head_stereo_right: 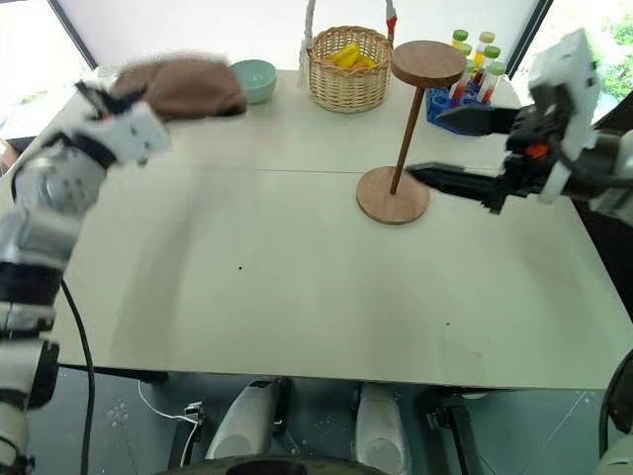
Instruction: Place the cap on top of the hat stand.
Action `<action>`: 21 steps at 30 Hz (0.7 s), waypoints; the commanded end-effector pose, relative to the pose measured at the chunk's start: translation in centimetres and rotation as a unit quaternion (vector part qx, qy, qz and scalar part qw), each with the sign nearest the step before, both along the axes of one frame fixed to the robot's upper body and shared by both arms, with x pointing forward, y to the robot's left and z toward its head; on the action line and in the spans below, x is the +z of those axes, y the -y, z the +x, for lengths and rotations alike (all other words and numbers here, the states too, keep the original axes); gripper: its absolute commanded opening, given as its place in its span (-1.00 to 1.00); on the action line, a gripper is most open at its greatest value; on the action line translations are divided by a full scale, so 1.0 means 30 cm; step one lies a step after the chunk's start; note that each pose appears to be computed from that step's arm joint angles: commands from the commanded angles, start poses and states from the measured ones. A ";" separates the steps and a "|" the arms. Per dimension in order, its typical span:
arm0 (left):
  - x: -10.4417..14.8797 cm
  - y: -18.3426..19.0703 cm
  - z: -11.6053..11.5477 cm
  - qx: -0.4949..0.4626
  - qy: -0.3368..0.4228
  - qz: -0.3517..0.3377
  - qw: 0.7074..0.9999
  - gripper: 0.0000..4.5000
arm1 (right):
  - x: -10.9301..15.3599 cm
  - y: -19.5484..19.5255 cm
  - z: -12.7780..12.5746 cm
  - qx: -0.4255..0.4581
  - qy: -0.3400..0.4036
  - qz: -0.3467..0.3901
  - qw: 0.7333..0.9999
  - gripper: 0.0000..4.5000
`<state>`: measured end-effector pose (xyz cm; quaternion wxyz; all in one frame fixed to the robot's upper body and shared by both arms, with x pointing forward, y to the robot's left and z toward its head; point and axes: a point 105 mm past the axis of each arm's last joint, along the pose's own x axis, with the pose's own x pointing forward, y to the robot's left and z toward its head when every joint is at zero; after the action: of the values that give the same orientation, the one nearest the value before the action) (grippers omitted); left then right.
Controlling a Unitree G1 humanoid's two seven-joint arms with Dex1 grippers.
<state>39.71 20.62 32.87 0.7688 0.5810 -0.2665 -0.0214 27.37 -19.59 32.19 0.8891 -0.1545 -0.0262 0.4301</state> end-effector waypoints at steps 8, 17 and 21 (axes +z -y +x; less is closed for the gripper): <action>0.280 0.442 -0.097 -0.253 0.101 -0.034 0.961 -0.99 | 0.182 0.119 -0.095 -0.067 0.088 0.030 0.993 1.00; 0.230 0.727 -0.114 -0.359 0.103 -0.010 0.927 -0.99 | 0.207 0.112 -0.144 -0.071 0.099 0.062 0.991 1.00; 0.159 0.771 -0.108 -0.371 0.088 0.023 0.924 -0.99 | 0.204 0.111 -0.156 -0.074 0.098 0.067 0.990 1.00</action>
<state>37.39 -2.13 36.50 0.6844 0.4572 -0.5009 -0.2679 23.73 -22.98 37.24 0.9229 -0.1254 -0.1054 0.3485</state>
